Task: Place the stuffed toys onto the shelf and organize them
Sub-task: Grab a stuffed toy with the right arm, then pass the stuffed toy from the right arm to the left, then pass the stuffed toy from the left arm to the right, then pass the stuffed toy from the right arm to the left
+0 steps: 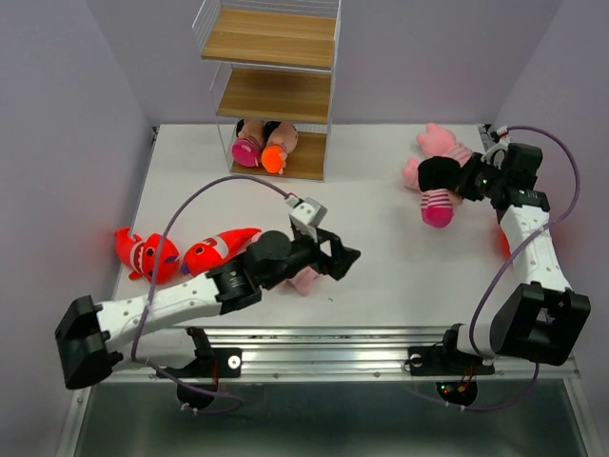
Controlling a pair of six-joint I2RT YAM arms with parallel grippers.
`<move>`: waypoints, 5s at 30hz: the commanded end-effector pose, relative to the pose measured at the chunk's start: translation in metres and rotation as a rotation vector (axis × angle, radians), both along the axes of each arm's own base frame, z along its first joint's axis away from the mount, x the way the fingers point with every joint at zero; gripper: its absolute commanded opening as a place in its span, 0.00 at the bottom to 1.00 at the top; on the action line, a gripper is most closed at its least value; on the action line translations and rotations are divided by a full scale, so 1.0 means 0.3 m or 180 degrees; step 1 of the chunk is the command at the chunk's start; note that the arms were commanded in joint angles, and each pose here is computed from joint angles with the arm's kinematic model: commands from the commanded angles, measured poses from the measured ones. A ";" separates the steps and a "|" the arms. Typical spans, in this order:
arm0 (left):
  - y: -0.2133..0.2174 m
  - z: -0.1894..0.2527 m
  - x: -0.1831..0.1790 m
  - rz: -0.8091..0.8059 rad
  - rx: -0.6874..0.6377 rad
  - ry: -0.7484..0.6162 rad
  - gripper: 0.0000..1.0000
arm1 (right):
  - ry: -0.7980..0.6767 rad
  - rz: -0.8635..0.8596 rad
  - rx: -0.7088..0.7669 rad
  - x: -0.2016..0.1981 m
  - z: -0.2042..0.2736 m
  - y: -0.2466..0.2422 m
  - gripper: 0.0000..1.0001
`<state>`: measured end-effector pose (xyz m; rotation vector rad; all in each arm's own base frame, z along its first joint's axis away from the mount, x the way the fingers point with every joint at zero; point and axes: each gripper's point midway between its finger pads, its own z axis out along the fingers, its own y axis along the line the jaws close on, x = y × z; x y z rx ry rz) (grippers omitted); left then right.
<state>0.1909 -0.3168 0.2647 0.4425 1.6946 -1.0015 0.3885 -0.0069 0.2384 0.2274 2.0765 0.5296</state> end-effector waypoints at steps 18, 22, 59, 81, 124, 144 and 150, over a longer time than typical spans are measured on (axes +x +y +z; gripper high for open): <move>-0.623 0.039 0.126 0.0274 0.0525 -0.0430 0.97 | 0.0552 -0.0007 0.1629 -0.229 0.012 0.235 0.02; -0.650 -0.021 0.156 0.0373 0.0711 -0.0405 0.96 | 0.0603 0.0061 0.1724 -0.255 0.012 0.255 0.02; -0.200 -0.079 -0.120 -0.0905 -0.0125 0.0080 0.00 | -0.1695 0.2943 -0.0012 -0.592 0.163 0.432 1.00; -0.127 -0.015 -0.265 -0.1560 -0.0465 0.0027 0.00 | -0.2215 0.4064 -0.0351 -0.762 0.093 0.553 1.00; 0.008 -0.104 -0.083 -0.0156 0.1008 -0.0674 0.86 | -0.1005 0.2908 -0.0241 -0.512 0.015 0.502 0.01; -0.187 -0.148 -0.031 -0.0301 0.1230 -0.0625 0.60 | -0.1031 0.3099 -0.0233 -0.555 -0.007 0.540 0.01; -0.197 -0.168 -0.030 -0.0280 0.1157 -0.0530 0.10 | -0.1044 0.3136 -0.0194 -0.560 -0.003 0.545 0.01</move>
